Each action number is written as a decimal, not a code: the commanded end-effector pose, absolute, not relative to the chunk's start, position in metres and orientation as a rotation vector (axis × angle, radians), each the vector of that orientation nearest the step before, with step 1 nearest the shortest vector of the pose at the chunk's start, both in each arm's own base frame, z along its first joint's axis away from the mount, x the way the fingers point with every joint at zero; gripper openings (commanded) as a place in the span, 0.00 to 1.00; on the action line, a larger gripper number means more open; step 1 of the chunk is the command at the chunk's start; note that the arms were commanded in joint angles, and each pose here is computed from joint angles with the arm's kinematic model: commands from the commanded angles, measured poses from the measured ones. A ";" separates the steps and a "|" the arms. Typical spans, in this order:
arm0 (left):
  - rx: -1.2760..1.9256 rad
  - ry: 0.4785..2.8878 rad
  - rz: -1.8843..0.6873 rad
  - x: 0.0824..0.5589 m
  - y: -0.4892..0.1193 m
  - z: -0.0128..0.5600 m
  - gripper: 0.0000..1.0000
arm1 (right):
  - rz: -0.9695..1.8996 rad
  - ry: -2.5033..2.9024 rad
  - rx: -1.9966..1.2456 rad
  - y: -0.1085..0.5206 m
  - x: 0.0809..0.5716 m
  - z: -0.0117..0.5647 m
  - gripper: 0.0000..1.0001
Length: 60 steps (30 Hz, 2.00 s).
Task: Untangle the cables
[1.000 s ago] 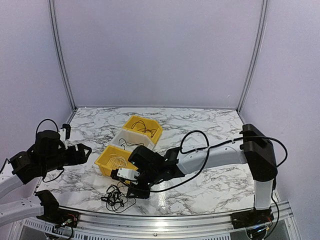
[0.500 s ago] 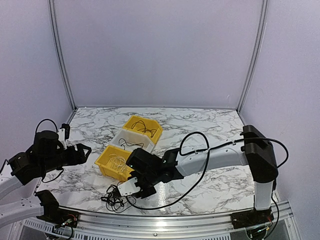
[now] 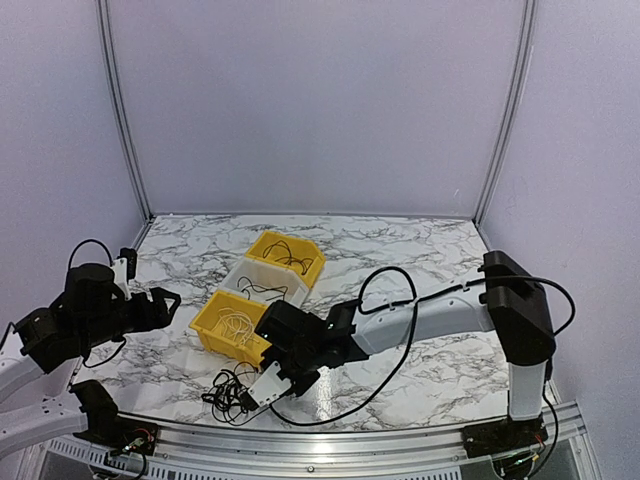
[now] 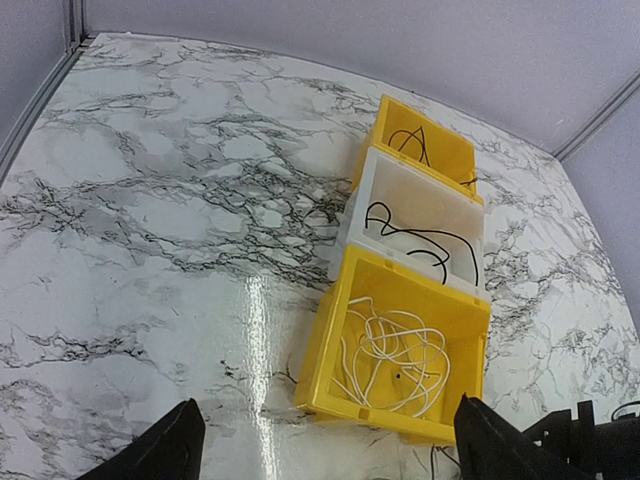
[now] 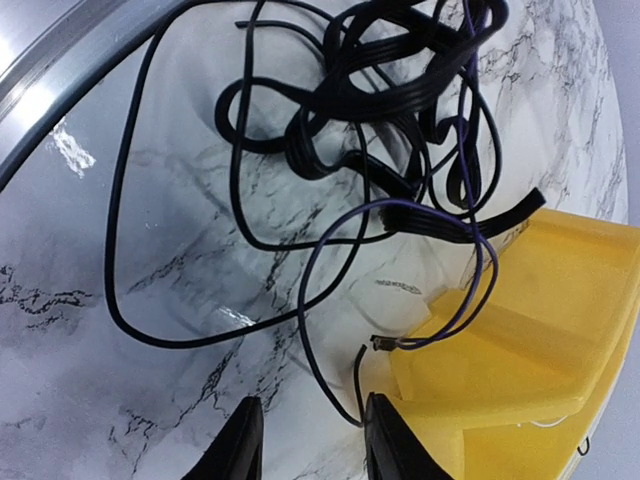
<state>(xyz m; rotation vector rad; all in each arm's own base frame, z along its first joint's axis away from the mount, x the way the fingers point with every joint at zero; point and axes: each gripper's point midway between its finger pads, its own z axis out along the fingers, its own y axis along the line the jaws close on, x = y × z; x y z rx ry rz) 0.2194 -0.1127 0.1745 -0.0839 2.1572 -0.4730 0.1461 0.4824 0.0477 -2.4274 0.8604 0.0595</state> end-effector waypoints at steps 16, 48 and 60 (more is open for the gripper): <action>0.020 2.160 -0.566 0.219 -0.134 0.178 0.89 | 0.247 0.908 -2.264 0.515 0.139 0.119 0.00; 0.441 1.795 -0.935 0.204 -0.204 0.317 0.83 | 1.006 1.101 -1.474 0.492 0.189 0.482 0.00; 0.284 1.784 -0.987 0.237 -0.228 0.283 0.79 | 1.007 0.913 -1.239 0.470 0.193 0.570 0.00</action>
